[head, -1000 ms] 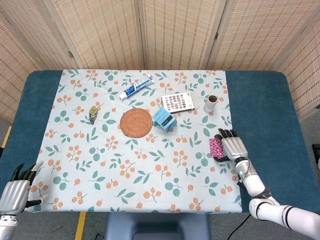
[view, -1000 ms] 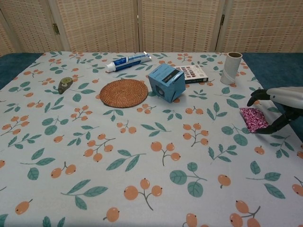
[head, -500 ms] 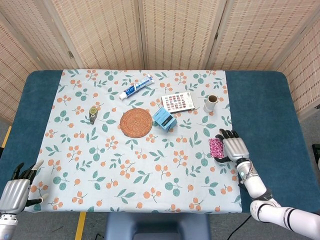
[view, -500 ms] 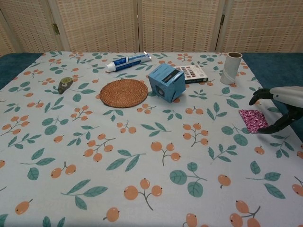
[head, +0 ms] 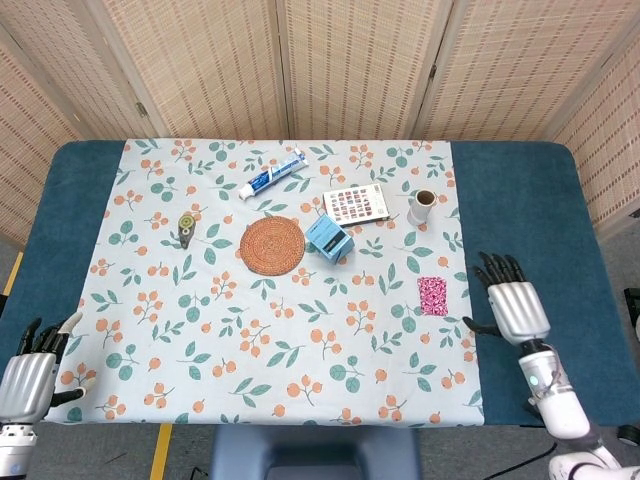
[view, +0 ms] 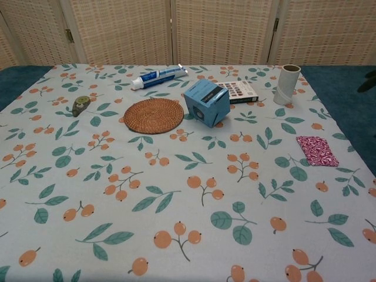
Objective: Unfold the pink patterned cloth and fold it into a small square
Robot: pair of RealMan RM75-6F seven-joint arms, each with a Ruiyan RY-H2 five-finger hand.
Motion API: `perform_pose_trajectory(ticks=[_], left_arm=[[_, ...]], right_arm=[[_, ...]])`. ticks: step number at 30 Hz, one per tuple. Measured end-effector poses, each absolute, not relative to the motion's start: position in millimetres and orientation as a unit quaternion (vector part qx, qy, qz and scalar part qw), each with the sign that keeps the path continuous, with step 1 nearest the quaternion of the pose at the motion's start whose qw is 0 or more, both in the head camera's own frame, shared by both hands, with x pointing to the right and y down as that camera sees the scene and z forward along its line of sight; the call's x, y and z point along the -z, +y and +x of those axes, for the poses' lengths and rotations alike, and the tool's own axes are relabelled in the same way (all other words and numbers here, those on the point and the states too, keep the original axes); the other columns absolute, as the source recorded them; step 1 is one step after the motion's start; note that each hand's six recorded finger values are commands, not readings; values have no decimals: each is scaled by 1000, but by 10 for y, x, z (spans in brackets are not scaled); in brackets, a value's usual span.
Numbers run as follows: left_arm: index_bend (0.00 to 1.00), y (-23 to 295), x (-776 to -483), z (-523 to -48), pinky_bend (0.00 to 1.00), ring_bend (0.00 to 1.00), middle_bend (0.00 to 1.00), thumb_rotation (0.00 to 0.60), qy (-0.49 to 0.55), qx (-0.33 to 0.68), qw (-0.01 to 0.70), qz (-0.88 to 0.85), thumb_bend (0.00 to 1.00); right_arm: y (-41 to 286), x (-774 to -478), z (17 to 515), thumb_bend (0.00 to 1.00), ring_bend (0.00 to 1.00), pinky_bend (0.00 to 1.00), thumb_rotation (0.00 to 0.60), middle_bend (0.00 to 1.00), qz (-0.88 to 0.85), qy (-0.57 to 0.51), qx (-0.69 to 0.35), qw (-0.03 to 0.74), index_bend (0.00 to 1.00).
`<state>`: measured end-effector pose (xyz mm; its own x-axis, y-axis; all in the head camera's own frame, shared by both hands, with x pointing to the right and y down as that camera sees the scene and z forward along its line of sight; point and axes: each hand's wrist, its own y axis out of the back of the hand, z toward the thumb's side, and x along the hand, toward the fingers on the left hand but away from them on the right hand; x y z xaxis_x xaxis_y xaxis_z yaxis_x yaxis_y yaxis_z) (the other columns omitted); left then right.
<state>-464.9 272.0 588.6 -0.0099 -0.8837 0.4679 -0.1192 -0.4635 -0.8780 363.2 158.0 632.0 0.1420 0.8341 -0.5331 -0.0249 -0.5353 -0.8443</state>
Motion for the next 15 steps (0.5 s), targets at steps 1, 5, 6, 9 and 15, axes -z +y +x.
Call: perform_pose_trajectory(ticks=[1, 5, 6, 9, 15], left_arm=[[132, 2705, -5874, -4637, 0, 185, 185, 600, 407, 584, 331, -620, 193], [145, 2666, -5837, -4598, 0, 176, 179, 600, 418, 580, 344, -608, 195], [147, 2659, -5828, -4592, 0, 174, 177, 600, 421, 580, 347, -605, 196], [148, 2637, -5797, -4574, 0, 170, 176, 600, 430, 581, 354, -594, 208], [152, 2612, -5762, -4551, 0, 169, 175, 600, 447, 581, 362, -575, 221]], right_arm=[[1622, -6243, 3683, 260, 7, 0, 459, 85, -654, -317, -575, 376, 169], [1844, -5917, 3914, 261, 8, 0, 461, 85, -637, -358, -562, 388, 169], [1893, -5856, 3955, 261, 9, 0, 460, 85, -634, -364, -560, 389, 169], [2038, -5688, 4046, 260, 8, 0, 460, 85, -627, -379, -555, 394, 169], [2168, -5589, 4133, 261, 8, 0, 459, 85, -625, -390, -552, 392, 169]])
